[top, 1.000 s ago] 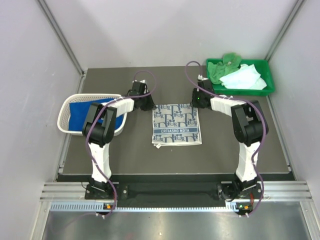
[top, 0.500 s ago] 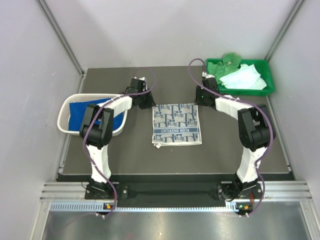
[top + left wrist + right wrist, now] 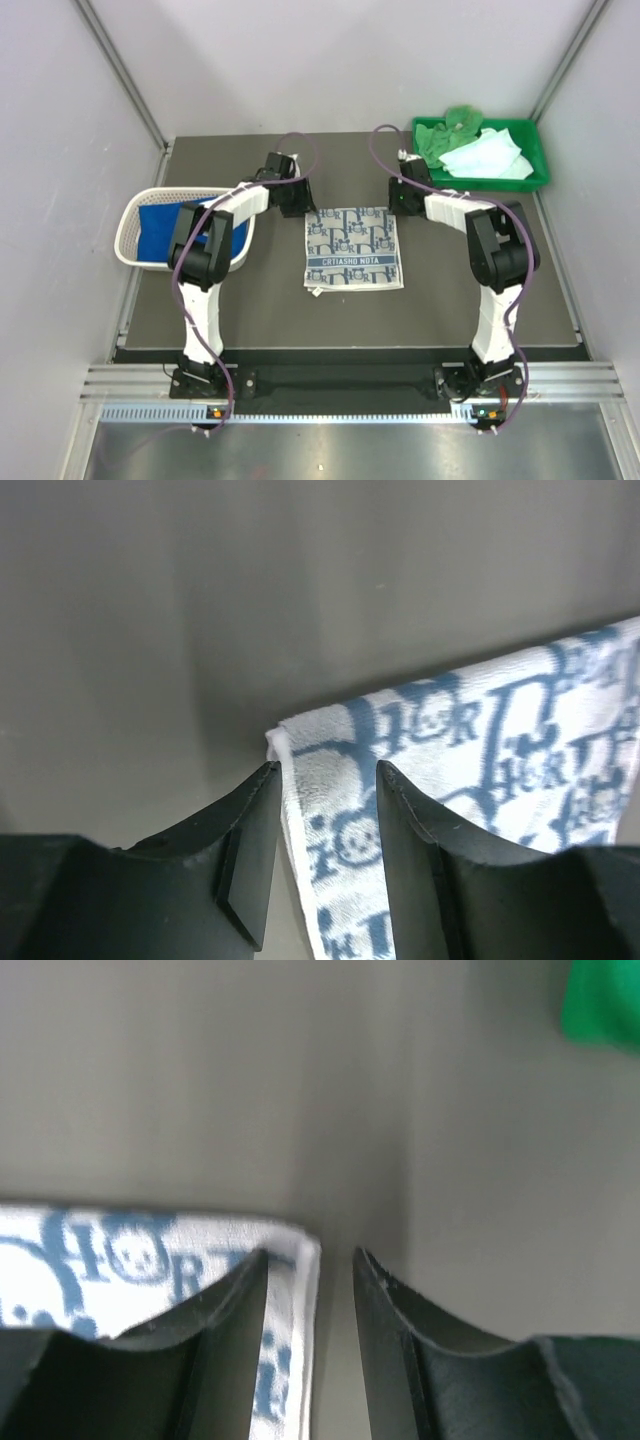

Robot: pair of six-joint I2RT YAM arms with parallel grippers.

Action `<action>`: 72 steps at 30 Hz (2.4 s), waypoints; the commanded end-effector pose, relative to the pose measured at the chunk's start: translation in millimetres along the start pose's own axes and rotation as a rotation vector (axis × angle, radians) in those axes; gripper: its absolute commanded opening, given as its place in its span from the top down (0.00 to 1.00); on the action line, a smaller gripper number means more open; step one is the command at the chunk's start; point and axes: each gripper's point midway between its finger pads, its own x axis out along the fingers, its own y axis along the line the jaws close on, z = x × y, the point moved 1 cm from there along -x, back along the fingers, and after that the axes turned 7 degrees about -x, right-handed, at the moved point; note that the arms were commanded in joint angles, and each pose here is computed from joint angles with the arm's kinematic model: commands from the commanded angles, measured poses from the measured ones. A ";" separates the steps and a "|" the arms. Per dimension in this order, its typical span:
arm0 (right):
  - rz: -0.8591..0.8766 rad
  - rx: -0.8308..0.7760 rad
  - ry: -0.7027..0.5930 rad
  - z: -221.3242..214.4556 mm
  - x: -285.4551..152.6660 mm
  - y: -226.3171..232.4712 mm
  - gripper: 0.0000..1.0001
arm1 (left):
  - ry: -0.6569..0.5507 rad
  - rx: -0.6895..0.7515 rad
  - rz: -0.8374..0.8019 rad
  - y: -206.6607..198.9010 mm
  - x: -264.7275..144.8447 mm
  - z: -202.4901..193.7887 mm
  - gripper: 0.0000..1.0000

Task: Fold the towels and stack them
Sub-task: Fold the towel

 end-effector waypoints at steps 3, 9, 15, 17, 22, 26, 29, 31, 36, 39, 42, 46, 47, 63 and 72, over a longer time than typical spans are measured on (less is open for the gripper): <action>0.015 -0.033 -0.005 9.4 10.7 5.1 0.60 | 0.039 0.007 0.026 9.2 13.7 -4.0 0.51; 0.022 -0.036 0.001 8.2 14.7 6.9 0.66 | 0.032 0.019 0.078 14.8 22.7 -7.0 0.51; 0.033 -0.032 0.001 7.4 12.9 10.6 0.78 | 0.038 0.018 0.086 13.8 27.3 -12.6 0.61; 0.031 -0.029 -0.003 8.5 12.6 9.8 0.83 | 0.023 0.017 0.098 15.3 25.6 -9.2 0.67; 0.052 -0.019 -0.019 17.5 10.5 12.1 0.95 | -0.051 0.037 0.087 7.7 18.0 7.3 0.83; 0.082 -0.007 -0.044 28.5 7.5 14.6 1.00 | -0.115 0.070 0.056 0.4 11.7 21.7 0.87; 0.100 0.007 -0.078 42.1 3.7 13.1 1.00 | -0.157 0.079 0.021 -2.2 8.0 34.3 0.89; 0.120 0.014 -0.107 53.2 1.1 12.8 1.00 | -0.172 0.083 0.001 -3.9 5.8 39.2 0.89; 0.147 0.022 -0.138 67.4 0.2 11.5 1.00 | -0.210 0.063 -0.063 -3.2 4.3 58.1 0.88; 0.164 0.017 -0.152 75.0 1.8 12.8 1.00 | -0.221 0.051 -0.098 -2.0 5.9 65.1 0.86; 0.176 0.012 -0.161 80.4 3.4 14.5 1.00 | -0.211 0.042 -0.124 -1.6 11.7 65.9 0.80; 0.185 0.005 -0.180 85.9 3.5 16.2 1.00 | -0.227 0.033 -0.160 -4.7 15.9 71.9 0.81; 0.187 0.003 -0.185 86.2 3.7 16.4 1.00 | -0.228 0.031 -0.174 -5.5 16.3 72.6 0.81; 0.148 -0.001 -0.163 82.8 8.9 10.6 0.90 | -0.223 -0.047 -0.062 16.5 29.4 73.9 0.64; 0.075 -0.012 -0.145 76.8 15.2 -1.6 0.71 | -0.227 -0.029 0.030 25.6 24.7 77.4 0.63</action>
